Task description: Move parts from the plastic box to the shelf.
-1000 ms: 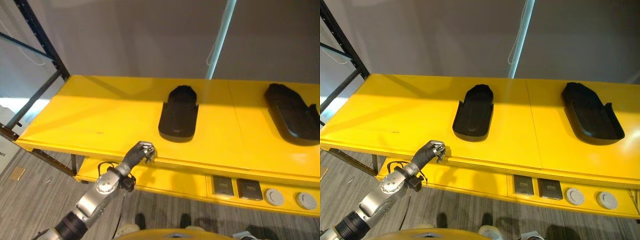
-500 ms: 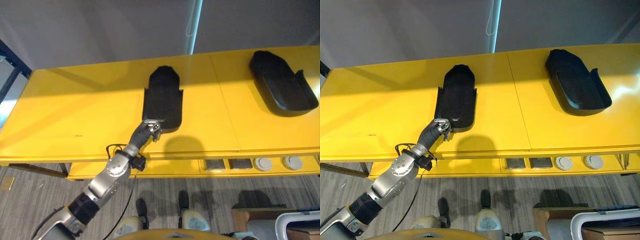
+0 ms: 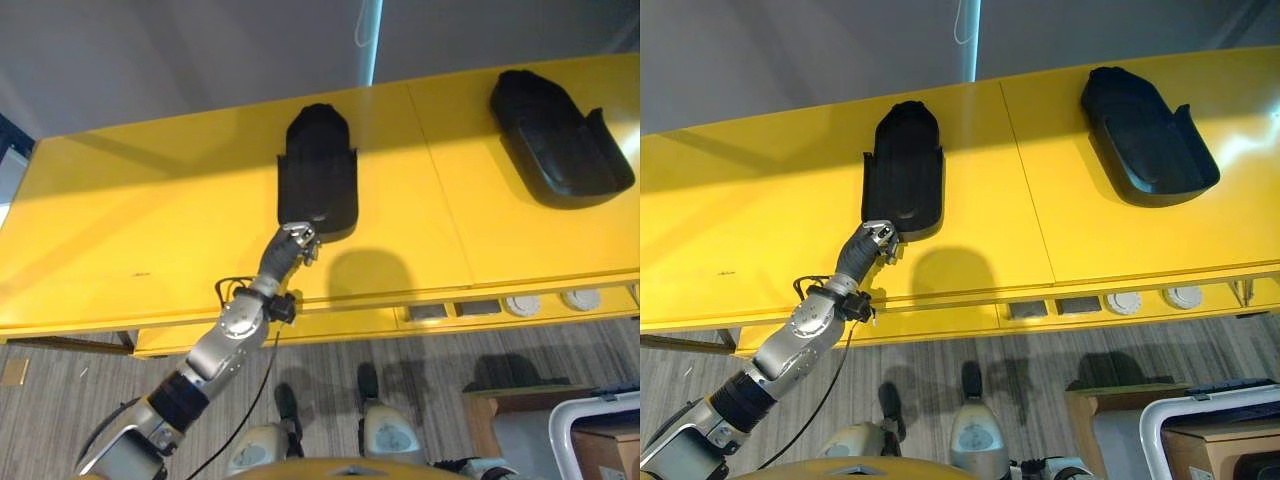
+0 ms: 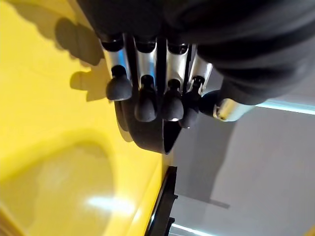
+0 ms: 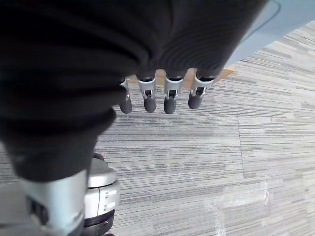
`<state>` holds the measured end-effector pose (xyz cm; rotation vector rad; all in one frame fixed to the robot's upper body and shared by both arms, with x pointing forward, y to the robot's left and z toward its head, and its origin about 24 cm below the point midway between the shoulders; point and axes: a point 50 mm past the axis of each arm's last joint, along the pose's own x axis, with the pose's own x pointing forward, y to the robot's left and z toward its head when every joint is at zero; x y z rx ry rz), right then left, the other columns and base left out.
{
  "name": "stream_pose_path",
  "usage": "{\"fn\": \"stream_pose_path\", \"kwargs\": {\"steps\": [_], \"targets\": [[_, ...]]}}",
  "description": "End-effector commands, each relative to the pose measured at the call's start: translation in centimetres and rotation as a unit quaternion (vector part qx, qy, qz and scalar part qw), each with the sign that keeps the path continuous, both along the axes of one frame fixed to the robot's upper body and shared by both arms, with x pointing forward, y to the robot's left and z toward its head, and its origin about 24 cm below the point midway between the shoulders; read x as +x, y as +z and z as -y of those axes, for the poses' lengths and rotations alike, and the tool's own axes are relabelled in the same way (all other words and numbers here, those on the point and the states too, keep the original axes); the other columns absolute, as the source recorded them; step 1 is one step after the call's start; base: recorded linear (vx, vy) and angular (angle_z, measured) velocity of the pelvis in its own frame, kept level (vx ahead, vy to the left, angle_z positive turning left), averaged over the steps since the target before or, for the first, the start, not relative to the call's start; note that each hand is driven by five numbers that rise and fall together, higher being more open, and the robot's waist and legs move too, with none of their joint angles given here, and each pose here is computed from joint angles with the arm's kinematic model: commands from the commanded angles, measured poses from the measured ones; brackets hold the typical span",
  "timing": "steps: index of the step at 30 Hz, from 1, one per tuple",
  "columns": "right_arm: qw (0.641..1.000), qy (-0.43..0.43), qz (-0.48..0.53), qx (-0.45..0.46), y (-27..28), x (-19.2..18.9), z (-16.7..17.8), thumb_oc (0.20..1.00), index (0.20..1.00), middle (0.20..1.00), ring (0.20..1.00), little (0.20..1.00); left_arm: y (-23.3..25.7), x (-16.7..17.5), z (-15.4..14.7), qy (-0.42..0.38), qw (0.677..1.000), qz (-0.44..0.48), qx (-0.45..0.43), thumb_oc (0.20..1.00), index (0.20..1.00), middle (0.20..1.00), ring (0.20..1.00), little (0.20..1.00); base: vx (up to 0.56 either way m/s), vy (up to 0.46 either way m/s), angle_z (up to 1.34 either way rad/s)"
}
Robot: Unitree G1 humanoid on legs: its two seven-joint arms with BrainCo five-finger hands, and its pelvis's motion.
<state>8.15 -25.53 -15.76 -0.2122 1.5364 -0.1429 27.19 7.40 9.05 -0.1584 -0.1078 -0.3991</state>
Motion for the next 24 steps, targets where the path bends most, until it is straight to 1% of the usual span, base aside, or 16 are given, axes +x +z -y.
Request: {"fn": "stream_pose_path", "kwargs": {"steps": [1,4,5,10,11,13,14,15,16,17,19,20,22,24], "targets": [[1.000,0.024,-0.012,0.002,-0.1,0.2,-0.4,1.000,1.000,1.000,1.000,1.000,2.7,0.7,0.5,-0.006,0.998,0.059,-0.027,0.200,0.200,0.200,0.200,0.200,-0.03,0.010,-0.01],[1.000,0.020,-0.010,0.000,-0.1,0.0,-0.3,1.000,1.000,1.000,1.000,1.000,3.2,0.4,0.4,-0.008,0.996,0.084,-0.027,0.200,0.200,0.200,0.200,0.200,-0.01,0.004,0.00],[1.000,0.006,-0.008,0.006,-0.2,-0.3,-0.4,1.000,1.000,1.000,1.000,1.000,3.8,0.1,0.1,0.000,0.994,0.104,-0.031,0.200,0.200,0.200,0.200,0.200,0.00,0.000,0.00],[0.999,-0.029,-0.014,0.035,-0.5,-1.3,-1.0,1.000,1.000,1.000,1.000,1.000,4.8,-1.1,-2.0,0.046,0.985,0.165,-0.033,0.200,0.200,0.200,0.200,0.200,-0.02,-0.018,0.04],[0.998,-0.039,-0.016,0.045,-0.6,-1.4,-1.2,1.000,1.000,1.000,1.000,1.000,4.9,-1.6,-2.7,0.067,0.979,0.190,-0.028,0.200,0.200,0.200,0.200,0.200,-0.04,-0.048,0.13],[0.997,-0.043,-0.021,0.057,-0.6,-1.4,-1.5,1.000,1.000,1.000,1.000,1.000,4.7,-2.3,-3.8,0.102,0.972,0.210,-0.019,0.200,0.200,0.200,0.200,0.200,-0.03,-0.061,0.22],[0.997,-0.043,-0.020,0.060,-0.6,-1.3,-1.5,1.000,1.000,1.000,1.000,1.000,4.6,-2.3,-4.1,0.111,0.971,0.213,-0.016,0.288,0.288,0.288,0.288,0.288,-0.03,-0.074,0.24],[0.997,-0.046,-0.020,0.067,-0.6,-1.1,-1.7,1.000,1.000,1.000,1.000,1.000,4.3,-2.6,-4.6,0.133,0.966,0.223,-0.005,1.000,1.000,1.000,1.000,1.000,-0.02,-0.059,0.28],[0.996,-0.045,-0.019,0.069,-0.6,-1.0,-1.7,1.000,1.000,1.000,1.000,1.000,4.1,-2.7,-4.8,0.139,0.964,0.225,0.002,1.000,1.000,1.000,1.000,1.000,-0.03,-0.088,0.31],[0.996,-0.047,-0.018,0.073,-0.6,-0.7,-1.9,1.000,1.000,1.000,1.000,1.000,3.2,-2.8,-5.4,0.162,0.961,0.222,0.040,1.000,1.000,1.000,1.000,1.000,-0.03,-0.087,0.31],[0.996,-0.044,-0.017,0.079,-0.4,-0.1,-1.9,1.000,1.000,1.000,1.000,1.000,0.7,-2.6,-6.5,0.201,0.956,0.182,0.111,1.000,1.000,1.000,1.000,1.000,-0.03,-0.079,0.26],[0.996,-0.041,-0.018,0.079,-0.4,0.0,-1.9,1.000,1.000,1.000,1.000,1.000,0.3,-2.5,-6.7,0.208,0.955,0.173,0.124,1.000,1.000,1.000,1.000,1.000,-0.04,-0.048,0.36],[0.996,-0.029,-0.024,0.084,-0.4,0.1,-2.0,1.000,1.000,1.000,1.000,1.000,-3.0,-2.4,-8.1,0.257,0.941,0.118,0.184,1.000,1.000,1.000,1.000,1.000,-0.05,-0.033,0.30],[0.995,-0.028,-0.027,0.087,-0.4,0.1,-2.1,1.000,1.000,1.000,1.000,1.000,-4.9,-2.8,-8.9,0.281,0.935,0.095,0.197,1.000,1.000,1.000,1.000,1.000,-0.04,-0.013,0.10]]}}
